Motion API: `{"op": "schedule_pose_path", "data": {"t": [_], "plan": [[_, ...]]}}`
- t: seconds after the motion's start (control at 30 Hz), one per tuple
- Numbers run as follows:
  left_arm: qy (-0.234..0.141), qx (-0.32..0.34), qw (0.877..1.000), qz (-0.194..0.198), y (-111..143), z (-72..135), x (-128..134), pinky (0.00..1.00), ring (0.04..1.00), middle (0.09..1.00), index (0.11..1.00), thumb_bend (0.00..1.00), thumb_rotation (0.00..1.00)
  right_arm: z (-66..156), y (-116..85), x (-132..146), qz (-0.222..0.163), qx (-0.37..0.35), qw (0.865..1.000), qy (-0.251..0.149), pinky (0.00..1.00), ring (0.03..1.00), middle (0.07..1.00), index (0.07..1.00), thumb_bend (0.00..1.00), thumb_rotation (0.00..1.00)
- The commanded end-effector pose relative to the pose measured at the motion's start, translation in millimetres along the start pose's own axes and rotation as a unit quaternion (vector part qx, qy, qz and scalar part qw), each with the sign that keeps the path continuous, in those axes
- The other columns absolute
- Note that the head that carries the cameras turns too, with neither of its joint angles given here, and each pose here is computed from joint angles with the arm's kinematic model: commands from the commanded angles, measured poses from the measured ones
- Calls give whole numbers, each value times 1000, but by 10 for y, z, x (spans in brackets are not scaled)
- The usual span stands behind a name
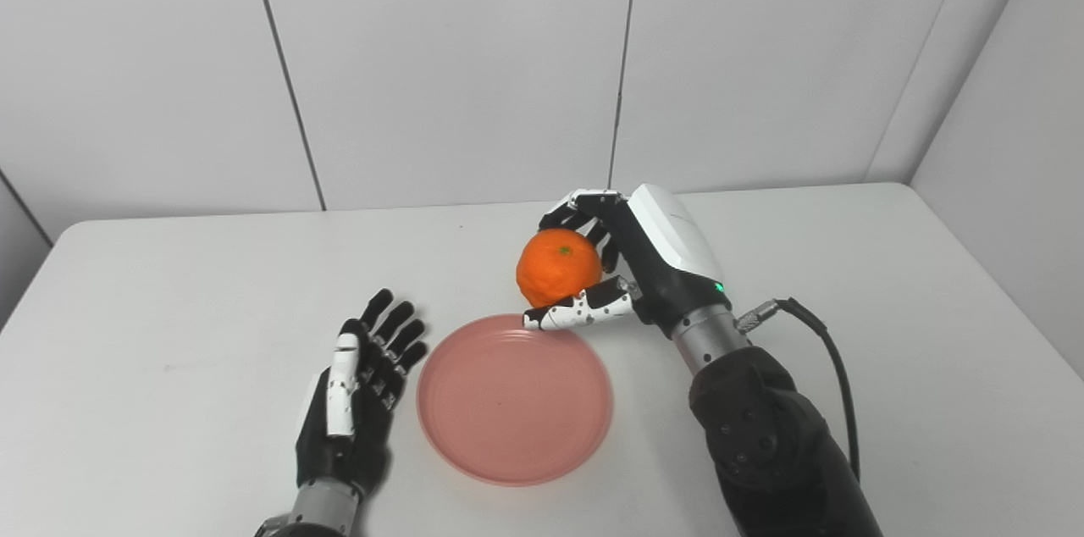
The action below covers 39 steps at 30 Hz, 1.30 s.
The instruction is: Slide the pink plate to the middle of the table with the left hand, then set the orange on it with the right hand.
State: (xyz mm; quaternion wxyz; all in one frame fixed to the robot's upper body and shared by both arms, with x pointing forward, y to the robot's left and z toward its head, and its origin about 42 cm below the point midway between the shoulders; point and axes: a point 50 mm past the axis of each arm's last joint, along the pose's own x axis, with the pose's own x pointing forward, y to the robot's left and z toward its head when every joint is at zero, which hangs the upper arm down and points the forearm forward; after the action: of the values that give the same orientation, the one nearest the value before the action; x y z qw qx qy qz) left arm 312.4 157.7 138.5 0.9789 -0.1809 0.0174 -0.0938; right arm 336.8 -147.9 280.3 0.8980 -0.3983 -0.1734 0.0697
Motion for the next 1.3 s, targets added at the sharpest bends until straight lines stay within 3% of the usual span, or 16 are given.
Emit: {"op": "schedule_pose_path", "data": {"t": [0.0,0.43,0.63,1.0,1.27], "plan": [[-1,7,1000,7,-83,-1,-19,895,885,893,883,369,1000,110,-31,8,-15,4,999,-33,291,376,459,484,519,136],[-8,29,999,15,-245,-10,6,882,886,900,887,382,1000,26,254,-194,31,3,999,-32,237,323,419,485,520,135],[-15,38,999,18,-286,-12,5,877,886,900,886,393,1000,-33,365,-226,53,12,998,-20,258,342,436,485,519,134],[-18,37,999,31,-312,-23,4,879,890,898,884,389,1000,-114,582,-145,84,11,996,6,256,344,447,486,519,135],[-23,41,998,41,-290,-25,0,876,887,898,883,386,1000,-142,739,-61,90,2,996,1,251,339,441,486,519,136]]}}
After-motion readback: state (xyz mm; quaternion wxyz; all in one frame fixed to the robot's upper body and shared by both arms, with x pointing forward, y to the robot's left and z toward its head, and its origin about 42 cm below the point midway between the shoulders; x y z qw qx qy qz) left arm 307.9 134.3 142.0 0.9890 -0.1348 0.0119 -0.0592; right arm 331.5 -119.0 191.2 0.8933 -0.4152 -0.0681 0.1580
